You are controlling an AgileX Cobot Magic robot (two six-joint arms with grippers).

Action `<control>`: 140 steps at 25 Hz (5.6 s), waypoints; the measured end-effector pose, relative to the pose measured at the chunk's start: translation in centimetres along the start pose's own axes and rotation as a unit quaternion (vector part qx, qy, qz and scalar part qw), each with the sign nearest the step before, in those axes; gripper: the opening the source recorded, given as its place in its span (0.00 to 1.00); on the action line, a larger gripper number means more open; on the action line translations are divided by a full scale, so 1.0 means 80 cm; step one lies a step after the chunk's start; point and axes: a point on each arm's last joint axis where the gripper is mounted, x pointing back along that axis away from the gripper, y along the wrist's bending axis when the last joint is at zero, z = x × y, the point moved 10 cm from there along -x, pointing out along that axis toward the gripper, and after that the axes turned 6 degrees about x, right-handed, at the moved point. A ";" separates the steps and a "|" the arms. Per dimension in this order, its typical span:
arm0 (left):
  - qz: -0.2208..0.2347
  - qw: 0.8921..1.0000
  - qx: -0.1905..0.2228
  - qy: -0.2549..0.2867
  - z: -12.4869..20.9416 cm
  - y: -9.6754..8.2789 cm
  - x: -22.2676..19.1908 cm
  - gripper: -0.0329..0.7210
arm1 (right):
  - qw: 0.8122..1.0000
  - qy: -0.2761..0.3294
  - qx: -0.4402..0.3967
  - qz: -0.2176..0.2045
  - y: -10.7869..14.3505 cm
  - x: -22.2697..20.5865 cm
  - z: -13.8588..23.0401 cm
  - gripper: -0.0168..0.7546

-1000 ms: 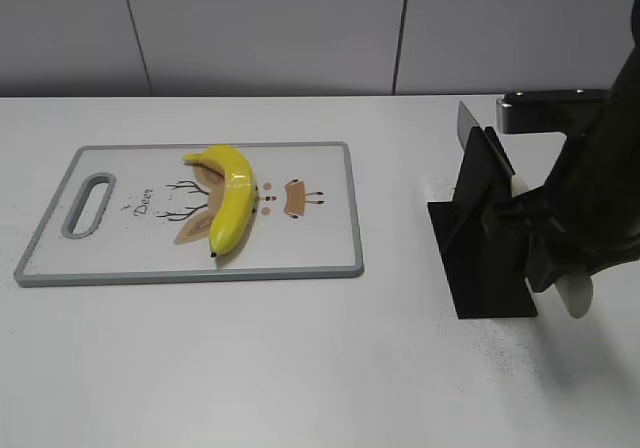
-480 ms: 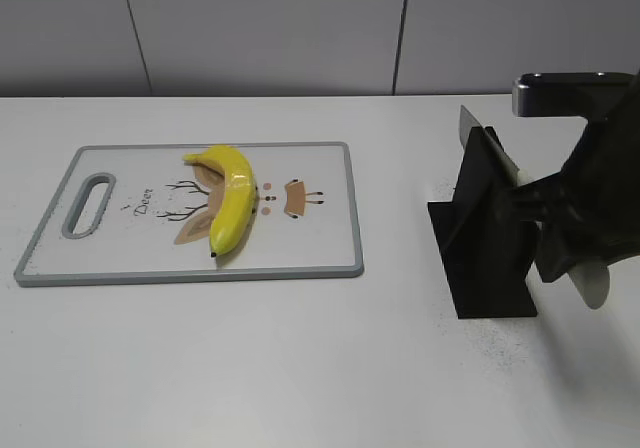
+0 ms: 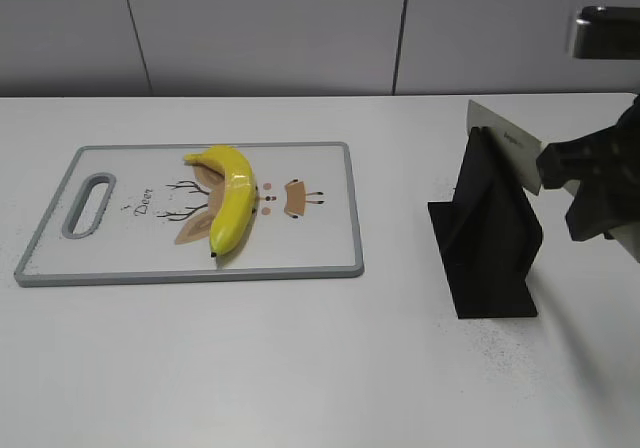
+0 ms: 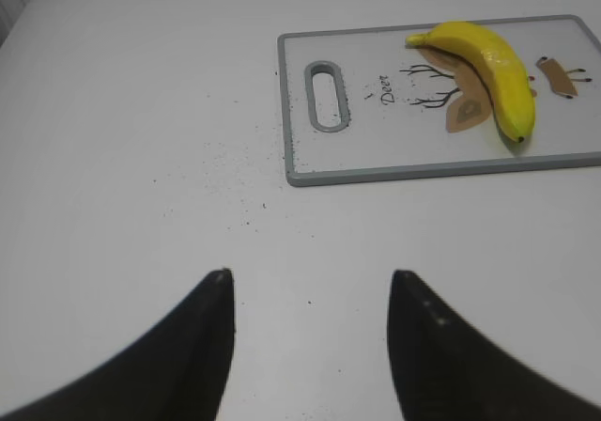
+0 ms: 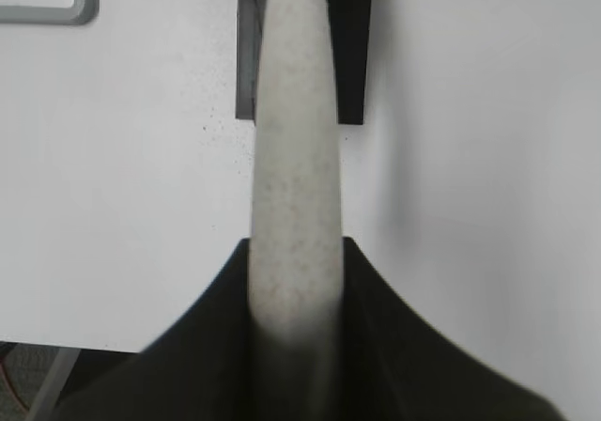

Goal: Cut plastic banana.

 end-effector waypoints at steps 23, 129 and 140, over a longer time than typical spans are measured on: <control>0.000 1.000 -0.009 -0.001 -0.015 0.001 0.005 0.72 | 0.981 -0.115 0.155 0.000 0.006 0.087 -0.055 0.24; 0.395 0.793 -0.431 0.173 -0.049 -0.127 -0.495 0.08 | 0.748 0.003 0.648 -0.143 0.110 -0.275 -0.188 0.24; 0.388 0.792 -0.442 0.162 -0.061 -0.133 -0.485 0.08 | 0.745 -0.002 0.653 -0.135 0.109 -0.252 -0.194 0.24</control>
